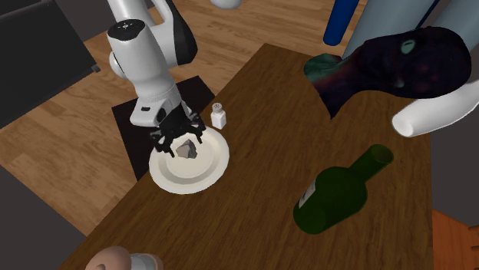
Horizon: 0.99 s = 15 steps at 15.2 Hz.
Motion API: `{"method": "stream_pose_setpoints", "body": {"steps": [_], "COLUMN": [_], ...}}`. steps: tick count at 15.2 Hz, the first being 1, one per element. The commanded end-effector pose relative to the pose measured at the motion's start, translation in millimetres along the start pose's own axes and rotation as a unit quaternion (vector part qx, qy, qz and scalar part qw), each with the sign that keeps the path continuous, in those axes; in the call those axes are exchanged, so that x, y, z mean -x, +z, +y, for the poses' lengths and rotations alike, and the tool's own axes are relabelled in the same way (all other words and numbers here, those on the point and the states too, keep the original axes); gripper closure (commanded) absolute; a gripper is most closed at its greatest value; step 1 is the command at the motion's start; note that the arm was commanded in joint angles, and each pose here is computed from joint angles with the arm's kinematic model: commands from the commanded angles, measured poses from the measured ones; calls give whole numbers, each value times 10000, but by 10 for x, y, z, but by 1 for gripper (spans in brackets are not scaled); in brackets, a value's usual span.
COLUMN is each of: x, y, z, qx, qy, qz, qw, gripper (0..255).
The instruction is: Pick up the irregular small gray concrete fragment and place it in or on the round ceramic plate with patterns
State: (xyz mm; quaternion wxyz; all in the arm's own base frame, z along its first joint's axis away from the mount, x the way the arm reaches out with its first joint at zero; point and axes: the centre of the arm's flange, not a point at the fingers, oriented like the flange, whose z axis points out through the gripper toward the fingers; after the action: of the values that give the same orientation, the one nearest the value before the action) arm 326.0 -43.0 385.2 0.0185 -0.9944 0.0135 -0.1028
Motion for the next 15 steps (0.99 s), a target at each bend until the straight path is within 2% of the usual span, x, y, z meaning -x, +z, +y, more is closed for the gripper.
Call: {"method": "stream_pose_setpoints", "body": {"steps": [1,3,7,15], "x": [0,0,0,0], "y": [0,0,-500,-500], "z": [0,0,0,0], "qx": [0,0,0,0], "qy": [0,0,0,0], "qz": [0,0,0,0], "qw": [10000,10000,10000,10000], "gripper": [0,0,0,0]}}
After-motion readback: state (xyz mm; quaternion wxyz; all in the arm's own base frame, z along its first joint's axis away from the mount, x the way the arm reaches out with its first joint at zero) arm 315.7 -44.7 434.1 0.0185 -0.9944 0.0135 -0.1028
